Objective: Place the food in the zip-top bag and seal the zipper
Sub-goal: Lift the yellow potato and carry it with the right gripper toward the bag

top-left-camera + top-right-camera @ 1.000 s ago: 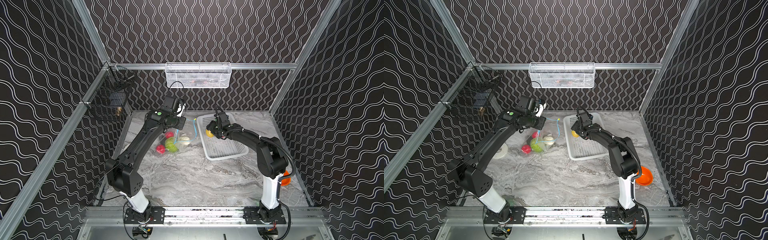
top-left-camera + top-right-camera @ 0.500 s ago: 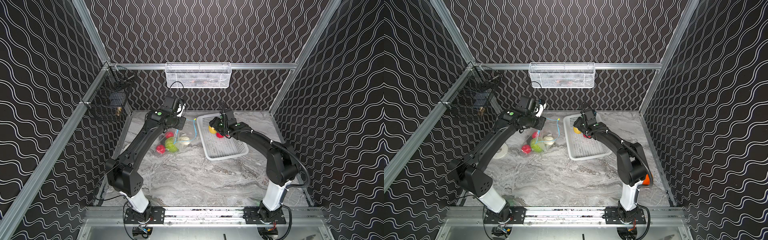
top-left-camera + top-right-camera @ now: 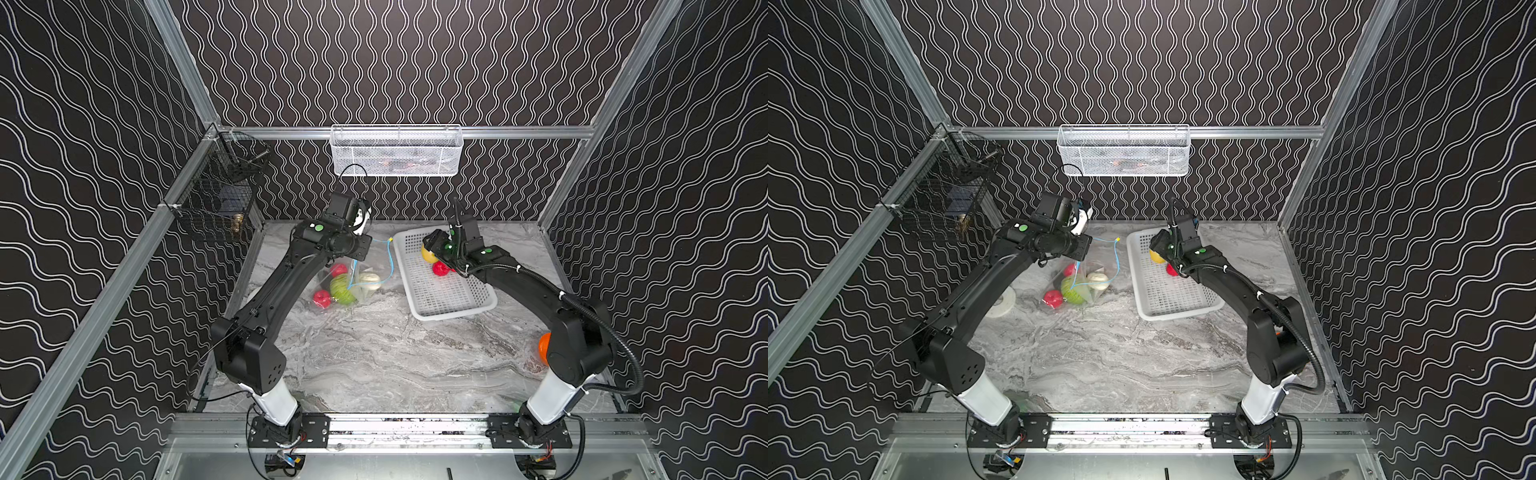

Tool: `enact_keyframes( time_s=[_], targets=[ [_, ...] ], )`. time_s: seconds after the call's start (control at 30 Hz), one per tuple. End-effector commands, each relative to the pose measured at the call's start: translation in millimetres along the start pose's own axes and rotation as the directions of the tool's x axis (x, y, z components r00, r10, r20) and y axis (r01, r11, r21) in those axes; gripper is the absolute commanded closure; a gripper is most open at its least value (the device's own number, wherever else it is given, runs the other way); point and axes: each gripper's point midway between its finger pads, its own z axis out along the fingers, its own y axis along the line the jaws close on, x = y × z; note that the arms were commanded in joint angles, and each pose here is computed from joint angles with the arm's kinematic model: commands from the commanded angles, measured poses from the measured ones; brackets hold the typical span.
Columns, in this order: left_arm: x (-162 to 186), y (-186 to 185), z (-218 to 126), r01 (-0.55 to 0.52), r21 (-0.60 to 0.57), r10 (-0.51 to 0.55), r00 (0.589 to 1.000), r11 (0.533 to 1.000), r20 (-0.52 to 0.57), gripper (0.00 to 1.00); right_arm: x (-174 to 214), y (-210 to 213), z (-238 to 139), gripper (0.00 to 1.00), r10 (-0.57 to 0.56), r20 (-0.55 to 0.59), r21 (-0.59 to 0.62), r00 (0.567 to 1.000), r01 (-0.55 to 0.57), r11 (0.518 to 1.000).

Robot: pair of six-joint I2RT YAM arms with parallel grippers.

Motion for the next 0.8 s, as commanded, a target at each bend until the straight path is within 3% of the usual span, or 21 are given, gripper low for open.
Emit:
enact_keyframes(
  time_s=[0.0,0.5,0.77],
  targets=[
    [-4.2,0.0,-3.2,0.009,0.002,-0.009,1.000,1.000,0.020,1.00,-11.1,17.5,-10.0,0.42,-0.018,0.033,-0.057,0.999,0.020,0.998],
    [-7.8,-2.6,-3.5,0.001,0.018,-0.001,1.000,1.000,0.023,1.00,0.7,78.8,-45.5,0.42,-0.064,0.049,-0.227,0.997,0.074,0.971],
    [-7.8,-1.3,-2.8,0.000,0.011,0.000,1.000,1.000,0.019,1.00,25.5,109.8,-56.1,0.42,-0.096,0.048,-0.299,0.994,0.106,0.948]
  ],
)
